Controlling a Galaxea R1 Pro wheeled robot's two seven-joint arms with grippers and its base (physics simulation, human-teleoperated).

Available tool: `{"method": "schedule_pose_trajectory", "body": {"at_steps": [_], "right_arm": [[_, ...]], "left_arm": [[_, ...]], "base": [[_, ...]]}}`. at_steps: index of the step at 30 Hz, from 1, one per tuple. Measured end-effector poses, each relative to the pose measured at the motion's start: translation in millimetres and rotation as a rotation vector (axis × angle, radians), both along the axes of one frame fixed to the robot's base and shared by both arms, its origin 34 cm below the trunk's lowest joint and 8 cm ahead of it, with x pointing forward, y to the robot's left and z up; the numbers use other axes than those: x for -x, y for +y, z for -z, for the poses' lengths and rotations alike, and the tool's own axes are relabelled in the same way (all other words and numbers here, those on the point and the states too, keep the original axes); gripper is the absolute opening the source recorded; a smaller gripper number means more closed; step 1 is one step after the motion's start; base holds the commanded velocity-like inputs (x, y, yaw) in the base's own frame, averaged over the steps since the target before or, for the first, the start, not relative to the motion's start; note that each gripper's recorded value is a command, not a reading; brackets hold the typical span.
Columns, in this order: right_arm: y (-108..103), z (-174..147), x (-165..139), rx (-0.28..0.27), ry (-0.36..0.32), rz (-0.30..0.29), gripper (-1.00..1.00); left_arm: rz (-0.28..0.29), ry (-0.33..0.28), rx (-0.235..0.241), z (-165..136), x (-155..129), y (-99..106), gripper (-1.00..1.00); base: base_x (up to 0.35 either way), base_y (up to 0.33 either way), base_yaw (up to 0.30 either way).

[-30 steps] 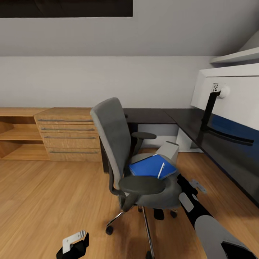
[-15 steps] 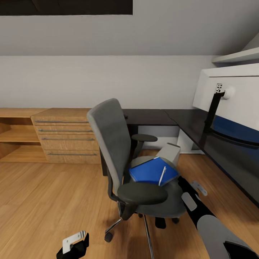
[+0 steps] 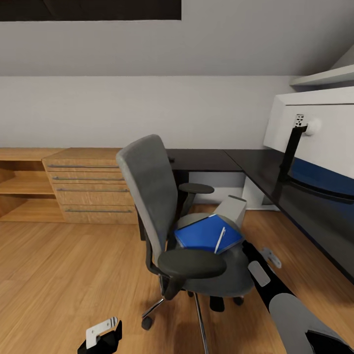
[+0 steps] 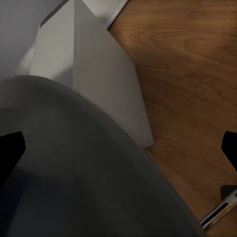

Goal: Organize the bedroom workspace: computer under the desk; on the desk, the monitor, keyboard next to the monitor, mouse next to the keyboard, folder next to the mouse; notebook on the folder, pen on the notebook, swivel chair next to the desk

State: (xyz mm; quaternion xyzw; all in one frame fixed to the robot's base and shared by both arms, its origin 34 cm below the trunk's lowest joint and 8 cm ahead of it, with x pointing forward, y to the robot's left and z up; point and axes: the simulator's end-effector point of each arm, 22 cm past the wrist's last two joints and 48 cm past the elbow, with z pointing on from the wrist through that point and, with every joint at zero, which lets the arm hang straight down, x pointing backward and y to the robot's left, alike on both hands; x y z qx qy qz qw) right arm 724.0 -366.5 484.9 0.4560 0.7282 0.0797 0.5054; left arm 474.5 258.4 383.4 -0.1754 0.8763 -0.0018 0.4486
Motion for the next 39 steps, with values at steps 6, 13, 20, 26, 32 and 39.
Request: {"method": "schedule_pose_trajectory", "body": {"at_steps": [6, 13, 20, 26, 32, 39], "right_arm": [[0.3, 0.0, 0.0, -0.002, 0.000, 0.002, 1.00], [0.9, 0.0, 0.0, -0.002, -0.002, 0.001, 1.00], [0.2, -0.4, -0.2, 0.000, -0.002, 0.002, 1.00], [-0.1, -0.8, -0.2, 0.000, -0.004, 0.002, 1.00], [-6.1, -0.8, 0.6, 0.007, -0.002, 0.006, 1.00], [-12.4, -0.9, 1.7, 0.014, 0.000, 0.011, 1.00]], "left_arm": [[0.000, 0.000, 0.000, 0.1, 0.1, -0.1, 1.00], [0.000, 0.000, 0.000, 0.0, 0.0, -0.1, 1.00], [0.000, 0.000, 0.000, 0.0, 0.1, -0.1, 1.00], [0.000, 0.000, 0.000, 0.2, 0.2, -0.1, 1.00], [0.000, 0.000, 0.000, 0.2, 0.2, -0.1, 1.00], [0.001, 0.000, 0.000, 0.1, 0.1, -0.3, 1.00]], "base": [[0.000, 0.000, 0.001], [0.000, 0.000, 0.207], [0.000, 0.000, 0.274], [0.000, 0.000, 0.276], [0.000, 0.000, 0.276], [0.000, 0.000, 0.276]]}}
